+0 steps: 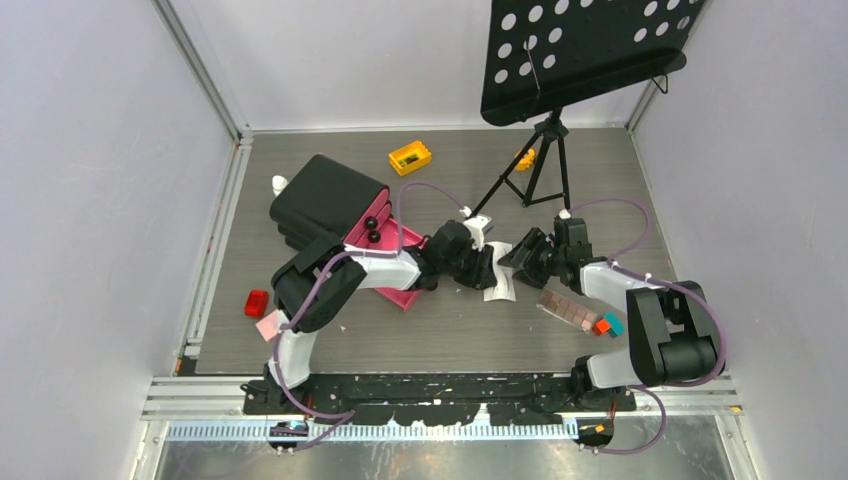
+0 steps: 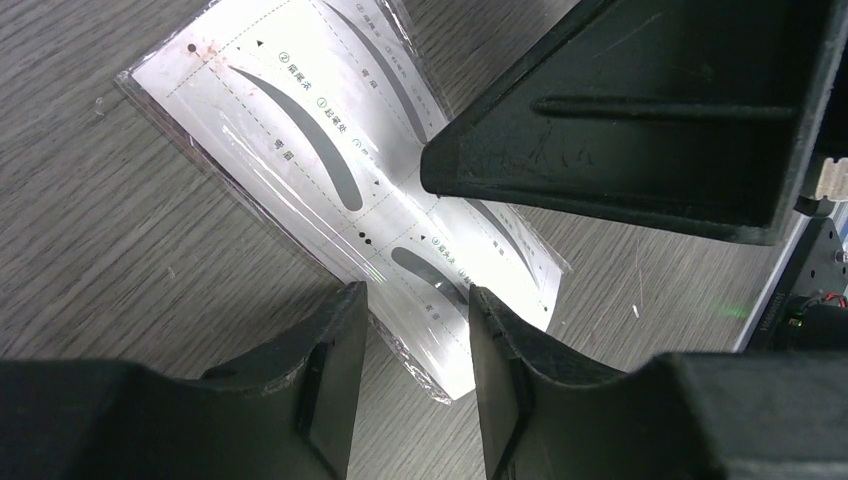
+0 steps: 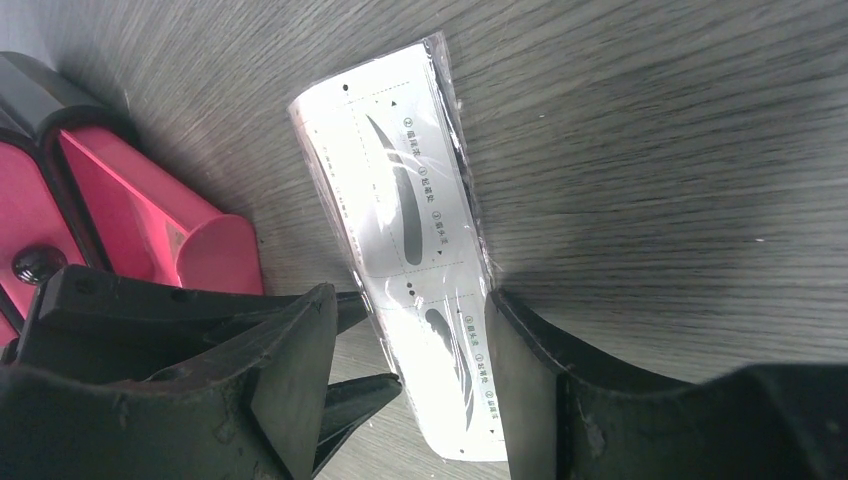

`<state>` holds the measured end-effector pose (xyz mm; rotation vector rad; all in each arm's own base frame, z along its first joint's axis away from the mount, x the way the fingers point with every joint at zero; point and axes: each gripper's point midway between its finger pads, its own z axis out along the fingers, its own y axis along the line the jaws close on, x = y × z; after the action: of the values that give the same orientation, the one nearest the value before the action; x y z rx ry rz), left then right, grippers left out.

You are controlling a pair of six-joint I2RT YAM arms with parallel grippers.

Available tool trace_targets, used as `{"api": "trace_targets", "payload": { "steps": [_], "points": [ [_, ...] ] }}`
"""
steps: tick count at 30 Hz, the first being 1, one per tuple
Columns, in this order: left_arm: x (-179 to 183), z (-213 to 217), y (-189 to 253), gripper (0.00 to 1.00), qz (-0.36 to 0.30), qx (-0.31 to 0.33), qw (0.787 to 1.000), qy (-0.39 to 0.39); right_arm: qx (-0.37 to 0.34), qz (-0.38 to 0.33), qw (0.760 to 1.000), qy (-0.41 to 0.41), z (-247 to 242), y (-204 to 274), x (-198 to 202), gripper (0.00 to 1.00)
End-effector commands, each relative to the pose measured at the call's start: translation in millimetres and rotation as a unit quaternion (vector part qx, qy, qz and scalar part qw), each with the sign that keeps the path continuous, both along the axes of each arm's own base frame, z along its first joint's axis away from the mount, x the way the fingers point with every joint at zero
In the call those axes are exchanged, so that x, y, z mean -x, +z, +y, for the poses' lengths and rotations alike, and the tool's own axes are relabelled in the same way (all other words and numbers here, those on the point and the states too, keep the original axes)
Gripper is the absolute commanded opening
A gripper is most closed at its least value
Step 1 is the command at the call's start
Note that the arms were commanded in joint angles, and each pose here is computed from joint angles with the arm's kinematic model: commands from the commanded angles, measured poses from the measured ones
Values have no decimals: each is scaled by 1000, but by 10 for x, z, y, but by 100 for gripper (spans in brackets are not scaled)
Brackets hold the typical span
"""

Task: Organize the makeup
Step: Pick up the makeup tool from the center of the board.

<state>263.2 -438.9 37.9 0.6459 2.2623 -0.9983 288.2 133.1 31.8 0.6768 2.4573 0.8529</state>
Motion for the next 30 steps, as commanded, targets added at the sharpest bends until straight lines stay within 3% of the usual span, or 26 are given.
{"api": "trace_targets", "payload": {
  "steps": [1,14,22,30],
  "points": [
    [53,-63,276,44,-9,30,1000,-6,11,85,996,8,-25,-333,439,62],
    [27,-65,527,44,-27,46,999,-2,-8,63,998,1,16,-212,416,62],
    [-174,310,381,55,-61,-50,995,66,40,59,997,-15,-148,-144,426,62],
    [-143,411,-41,65,-29,-99,992,78,80,77,994,-15,-261,-105,476,63]
  ]
}}
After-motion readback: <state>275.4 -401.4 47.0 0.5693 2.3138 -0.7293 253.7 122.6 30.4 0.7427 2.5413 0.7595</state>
